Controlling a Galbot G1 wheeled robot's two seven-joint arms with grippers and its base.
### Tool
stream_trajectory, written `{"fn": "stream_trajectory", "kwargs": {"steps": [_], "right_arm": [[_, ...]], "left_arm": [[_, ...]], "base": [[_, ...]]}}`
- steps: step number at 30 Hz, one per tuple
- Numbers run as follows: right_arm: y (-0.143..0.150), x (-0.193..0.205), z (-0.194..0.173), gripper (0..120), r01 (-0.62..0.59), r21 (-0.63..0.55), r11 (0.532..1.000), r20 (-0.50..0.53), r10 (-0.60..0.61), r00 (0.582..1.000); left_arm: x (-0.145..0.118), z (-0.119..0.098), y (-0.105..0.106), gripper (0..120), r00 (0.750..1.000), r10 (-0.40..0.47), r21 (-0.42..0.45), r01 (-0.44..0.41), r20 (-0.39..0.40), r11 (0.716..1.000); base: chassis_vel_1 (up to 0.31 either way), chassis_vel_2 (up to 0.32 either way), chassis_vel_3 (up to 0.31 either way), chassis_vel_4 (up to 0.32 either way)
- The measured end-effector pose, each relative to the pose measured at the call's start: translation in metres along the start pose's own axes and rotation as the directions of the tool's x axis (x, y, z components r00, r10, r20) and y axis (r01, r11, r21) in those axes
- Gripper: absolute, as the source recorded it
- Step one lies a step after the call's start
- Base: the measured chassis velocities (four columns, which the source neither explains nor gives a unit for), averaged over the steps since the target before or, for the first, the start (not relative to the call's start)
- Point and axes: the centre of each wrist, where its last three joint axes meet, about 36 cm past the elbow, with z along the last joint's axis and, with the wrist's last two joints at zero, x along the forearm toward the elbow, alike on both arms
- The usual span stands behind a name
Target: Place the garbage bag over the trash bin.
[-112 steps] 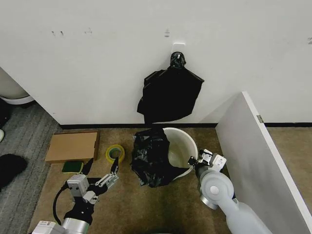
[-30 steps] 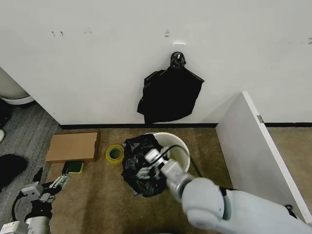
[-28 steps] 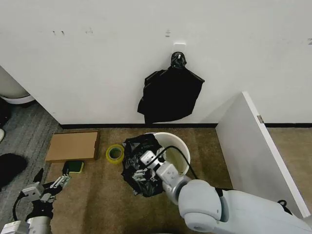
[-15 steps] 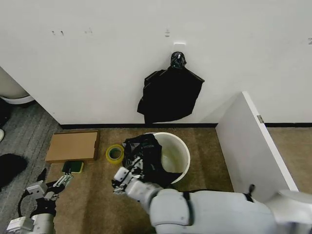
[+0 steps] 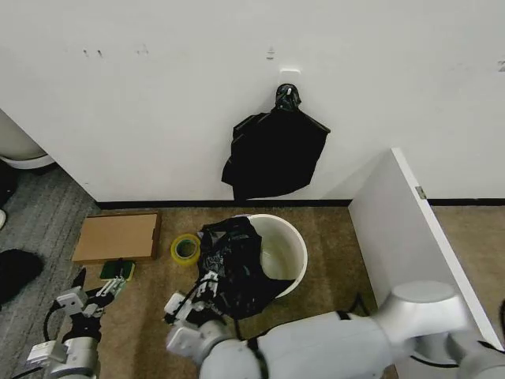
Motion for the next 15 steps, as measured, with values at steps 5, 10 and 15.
{"fn": "stream_trajectory", "kwargs": {"steps": [5, 10, 15], "right_arm": [[0.008, -0.004, -0.007, 100, -0.028, 0.036, 0.999, -0.020, 0.029, 0.999], [0.018, -0.007, -0.006, 99, -0.026, 0.076, 0.997, -0.069, 0.031, 0.997], [0.016, -0.013, -0.002, 94, -0.028, 0.104, 0.994, -0.116, 0.040, 0.992]], "left_arm": [[-0.003, 0.001, 0.002, 100, 1.000, -0.005, 0.009, 0.005, 0.008, 1.000], [-0.003, 0.002, 0.003, 100, 1.000, -0.003, 0.013, 0.003, 0.015, 1.000], [-0.004, 0.003, 0.000, 100, 1.000, 0.001, 0.022, -0.001, 0.018, 1.000]], "base": [[0.000, 0.000, 0.000, 0.000], [0.000, 0.000, 0.000, 0.000], [0.000, 0.000, 0.000, 0.000]]}}
